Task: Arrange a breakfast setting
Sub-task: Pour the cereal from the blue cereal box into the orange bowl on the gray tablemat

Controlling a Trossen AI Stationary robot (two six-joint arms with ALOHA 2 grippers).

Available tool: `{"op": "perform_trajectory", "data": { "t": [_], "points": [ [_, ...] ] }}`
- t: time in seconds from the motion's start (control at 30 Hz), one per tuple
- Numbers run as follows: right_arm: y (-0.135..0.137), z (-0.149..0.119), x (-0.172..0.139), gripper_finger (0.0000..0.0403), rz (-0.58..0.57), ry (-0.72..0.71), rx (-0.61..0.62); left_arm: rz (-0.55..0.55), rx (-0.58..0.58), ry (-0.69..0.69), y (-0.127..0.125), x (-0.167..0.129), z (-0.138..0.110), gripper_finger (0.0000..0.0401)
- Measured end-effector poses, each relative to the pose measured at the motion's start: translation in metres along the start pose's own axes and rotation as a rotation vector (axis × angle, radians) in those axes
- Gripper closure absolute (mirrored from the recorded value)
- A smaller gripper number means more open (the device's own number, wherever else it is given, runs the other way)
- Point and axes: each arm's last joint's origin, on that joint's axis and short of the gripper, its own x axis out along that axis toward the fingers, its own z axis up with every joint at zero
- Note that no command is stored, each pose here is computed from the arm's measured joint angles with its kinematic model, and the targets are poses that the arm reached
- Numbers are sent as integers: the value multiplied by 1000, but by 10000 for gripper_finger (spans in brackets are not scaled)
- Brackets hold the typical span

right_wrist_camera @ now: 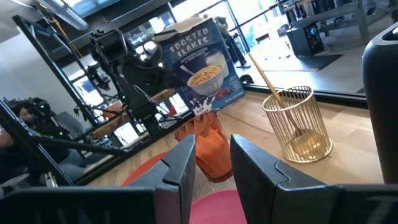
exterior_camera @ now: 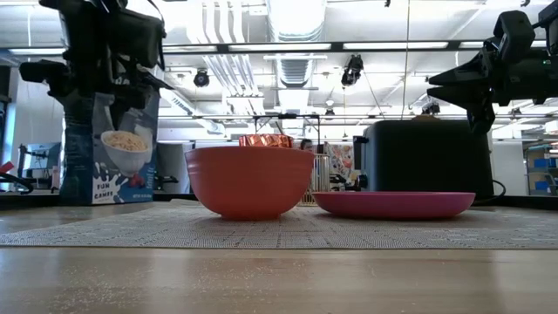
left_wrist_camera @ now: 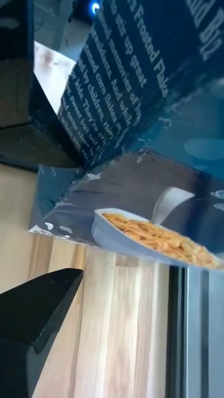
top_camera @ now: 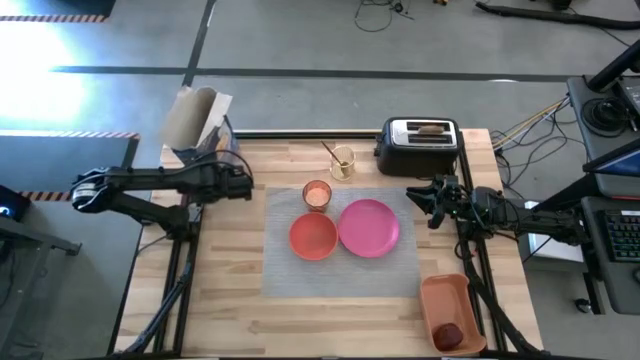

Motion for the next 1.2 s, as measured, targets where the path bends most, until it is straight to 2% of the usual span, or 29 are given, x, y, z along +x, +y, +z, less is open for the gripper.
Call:
{"op": "perform_trajectory", "data": {
  "t": [0.47,0.6,0.9,1.2],
  "points": [
    [0,0,0,312,0,0,0,-169,25,-13,-12,-5,5,142],
    [0,0,0,312,0,0,0,-188,34,-17,-14,-6,6,142],
    [0,0,0,312,0,0,0,-277,14,159,-9,-15,0,142],
    [0,0,0,312,0,0,0,-166,14,233,4,-13,-4,142]
  ]
}}
